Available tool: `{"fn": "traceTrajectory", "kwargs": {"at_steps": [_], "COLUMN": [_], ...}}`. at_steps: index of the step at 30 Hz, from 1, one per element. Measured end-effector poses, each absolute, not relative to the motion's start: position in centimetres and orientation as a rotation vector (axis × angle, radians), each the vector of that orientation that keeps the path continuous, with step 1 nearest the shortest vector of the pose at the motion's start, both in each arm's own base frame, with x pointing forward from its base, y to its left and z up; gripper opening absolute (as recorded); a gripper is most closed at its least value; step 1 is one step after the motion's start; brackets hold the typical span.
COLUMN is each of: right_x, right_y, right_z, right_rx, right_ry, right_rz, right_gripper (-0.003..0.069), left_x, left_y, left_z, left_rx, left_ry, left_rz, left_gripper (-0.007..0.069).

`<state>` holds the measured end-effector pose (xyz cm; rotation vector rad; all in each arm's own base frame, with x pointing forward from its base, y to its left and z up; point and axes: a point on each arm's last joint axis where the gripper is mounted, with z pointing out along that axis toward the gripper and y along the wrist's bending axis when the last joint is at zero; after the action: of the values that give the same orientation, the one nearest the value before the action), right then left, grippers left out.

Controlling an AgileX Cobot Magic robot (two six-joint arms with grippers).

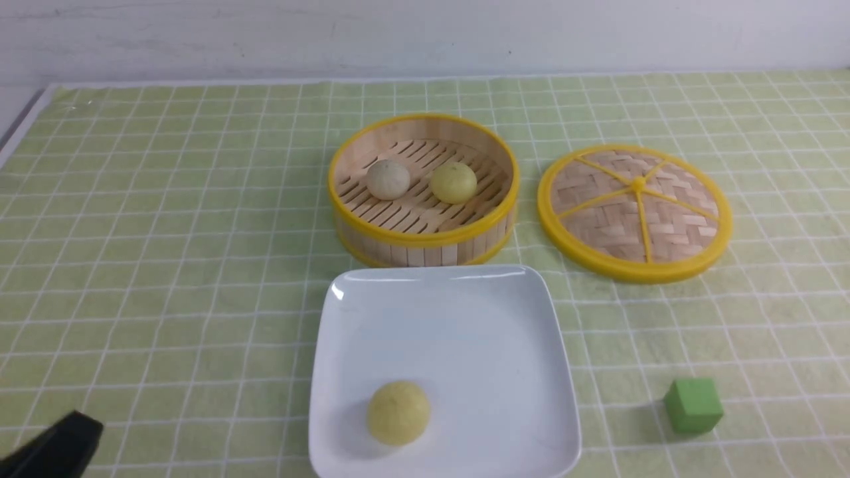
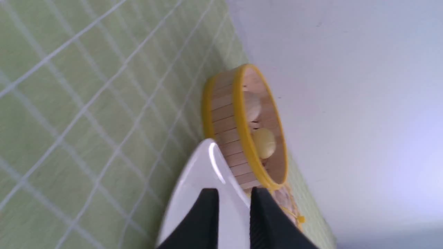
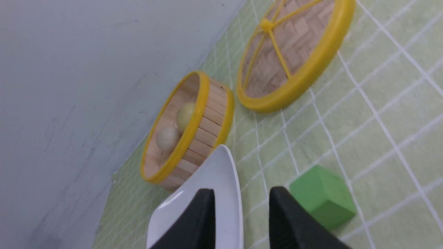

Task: Put the steamed buns into the plate on the green tablecloth.
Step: 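Reach toward a bun in the bamboo steamer with the right gripper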

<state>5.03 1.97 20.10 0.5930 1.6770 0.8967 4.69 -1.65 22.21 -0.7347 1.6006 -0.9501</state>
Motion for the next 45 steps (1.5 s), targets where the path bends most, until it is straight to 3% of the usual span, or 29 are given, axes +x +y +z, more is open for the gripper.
{"fn": "traceTrajectory", "kwargs": {"at_steps": [1, 3, 6, 10, 11, 14, 16, 19, 22, 27, 39, 45], "right_x": [4.8, 4.9, 5.7, 8.5, 9.0, 12.4, 14.1, 17.9, 21.2, 26.2, 38.8, 45.1], "right_y": [1.9, 1.8, 1.8, 1.8, 1.7, 2.0, 2.5, 4.4, 6.5, 10.5, 19.4, 21.1], "right_z": [22.1, 24.0, 26.7, 28.6, 28.5, 27.7, 27.2, 26.1, 25.8, 26.1, 25.7, 25.2], "right_rx": [0.512, 0.428, 0.336, 0.305, 0.304, 0.227, 0.15, -0.032, -0.181, -0.451, -0.738, -0.675], "right_ry": [1.639, 1.64, 1.751, 2.137, 2.176, 2.599, 2.706, 2.817, 2.787, 2.69, 2.533, 2.345], "right_rz": [0.847, 0.76, 0.629, 0.418, 0.396, 0.243, 0.251, 0.426, 0.646, 0.802, 0.671, 0.558], "right_gripper": [0.0209, 0.0148, 0.0022, -0.0009, -0.0009, -0.0001, 0.0002, 0.0015, 0.0043, 0.012, 0.039, 0.0433], "left_x": [4.1, 3.8, 4.5, 7.2, 7.3, 10.2, 11.5, 13.4, 14.2, 14.7, 15.3, 15.4], "left_y": [-1.7, -1.9, -2.3, -2.7, -2.7, -2.8, -2.9, -3.0, -3.0, -3.1, -3.0, -3.0], "left_z": [24.4, 26.1, 27.4, 27.2, 27.2, 26.7, 26.5, 25.7, 25.0, 24.7, 24.8, 24.9], "left_rx": [-0.634, -0.56, -0.487, -0.411, -0.402, -0.301, -0.27, -0.253, -0.263, -0.272, -0.28, -0.281], "left_ry": [1.597, 1.641, 1.903, 2.383, 2.406, 2.618, 2.67, 2.738, 2.778, 2.786, 2.725, 2.713], "left_rz": [-0.904, -0.851, -0.734, -0.568, -0.558, -0.474, -0.46, -0.447, -0.444, -0.442, -0.435, -0.434], "left_gripper": [0.0066, 0.0023, 0.0002, 0.0002, 0.0002, 0.0002, 0.0002, 0.0003, 0.0009, 0.0031, 0.0104, 0.0185]}}
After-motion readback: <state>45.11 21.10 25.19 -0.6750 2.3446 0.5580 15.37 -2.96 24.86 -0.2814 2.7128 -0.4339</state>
